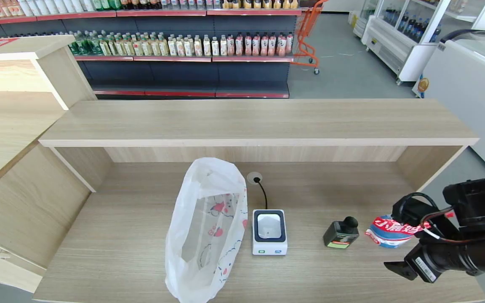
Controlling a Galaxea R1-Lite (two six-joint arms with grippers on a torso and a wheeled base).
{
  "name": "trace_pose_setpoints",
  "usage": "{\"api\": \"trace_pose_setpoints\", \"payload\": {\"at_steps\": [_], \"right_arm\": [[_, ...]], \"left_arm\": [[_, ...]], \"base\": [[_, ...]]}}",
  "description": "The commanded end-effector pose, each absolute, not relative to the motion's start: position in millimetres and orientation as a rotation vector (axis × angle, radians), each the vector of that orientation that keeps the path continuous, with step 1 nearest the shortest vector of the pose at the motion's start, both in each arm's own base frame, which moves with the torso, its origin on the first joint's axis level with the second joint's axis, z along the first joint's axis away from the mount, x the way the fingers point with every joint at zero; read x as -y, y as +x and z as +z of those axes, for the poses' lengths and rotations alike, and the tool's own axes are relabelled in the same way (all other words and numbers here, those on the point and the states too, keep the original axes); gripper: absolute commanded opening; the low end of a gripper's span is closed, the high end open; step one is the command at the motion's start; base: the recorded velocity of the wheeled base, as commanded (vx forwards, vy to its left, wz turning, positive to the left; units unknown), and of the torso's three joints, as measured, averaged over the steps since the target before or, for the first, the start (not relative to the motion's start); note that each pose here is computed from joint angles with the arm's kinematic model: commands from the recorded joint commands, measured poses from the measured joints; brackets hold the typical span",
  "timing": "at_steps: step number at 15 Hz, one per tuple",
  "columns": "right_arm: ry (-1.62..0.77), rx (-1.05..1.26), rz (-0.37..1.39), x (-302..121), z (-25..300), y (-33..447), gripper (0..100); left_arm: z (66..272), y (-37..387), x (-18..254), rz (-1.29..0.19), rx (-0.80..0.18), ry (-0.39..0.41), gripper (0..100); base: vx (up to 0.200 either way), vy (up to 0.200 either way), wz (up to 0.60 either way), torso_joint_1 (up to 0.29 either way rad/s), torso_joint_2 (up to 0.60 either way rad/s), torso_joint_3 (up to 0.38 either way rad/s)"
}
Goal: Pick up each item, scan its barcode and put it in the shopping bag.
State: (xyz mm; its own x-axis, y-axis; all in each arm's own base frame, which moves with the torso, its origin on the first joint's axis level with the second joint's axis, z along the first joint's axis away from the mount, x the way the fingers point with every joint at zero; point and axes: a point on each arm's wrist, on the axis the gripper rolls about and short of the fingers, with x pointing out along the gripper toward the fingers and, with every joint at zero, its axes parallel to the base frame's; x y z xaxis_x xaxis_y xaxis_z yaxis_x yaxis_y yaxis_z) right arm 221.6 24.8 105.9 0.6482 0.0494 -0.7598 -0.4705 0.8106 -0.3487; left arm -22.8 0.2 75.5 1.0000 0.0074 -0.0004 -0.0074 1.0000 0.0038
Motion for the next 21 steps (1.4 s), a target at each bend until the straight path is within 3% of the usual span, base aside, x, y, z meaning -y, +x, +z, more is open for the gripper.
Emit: {"api": "trace_pose_setpoints", "payload": {"at_steps": [1, 9, 21], "right_arm": [[-0.603, -0.878, 0.367, -28.7, 76.0, 241.4, 100], [-0.618, -0.776, 0.489, -43.5, 34.8, 282.7, 100], [-0.627, -0.627, 0.565, -76.0, 10.3, 320.6, 100]], "left_arm": [[75.5, -22.8, -0.2, 0.008, 0.000, 0.003, 100], [75.5, -22.8, -0.2, 0.008, 0.000, 0.005, 100], [75.5, -22.8, -0.2, 0.008, 0.000, 0.003, 100]], "base": [[0.000, 0.000, 0.00, 0.000, 0.00, 0.000], [0.000, 0.000, 0.00, 0.000, 0.00, 0.000], [0.000, 0.000, 0.00, 0.000, 0.00, 0.000]]}}
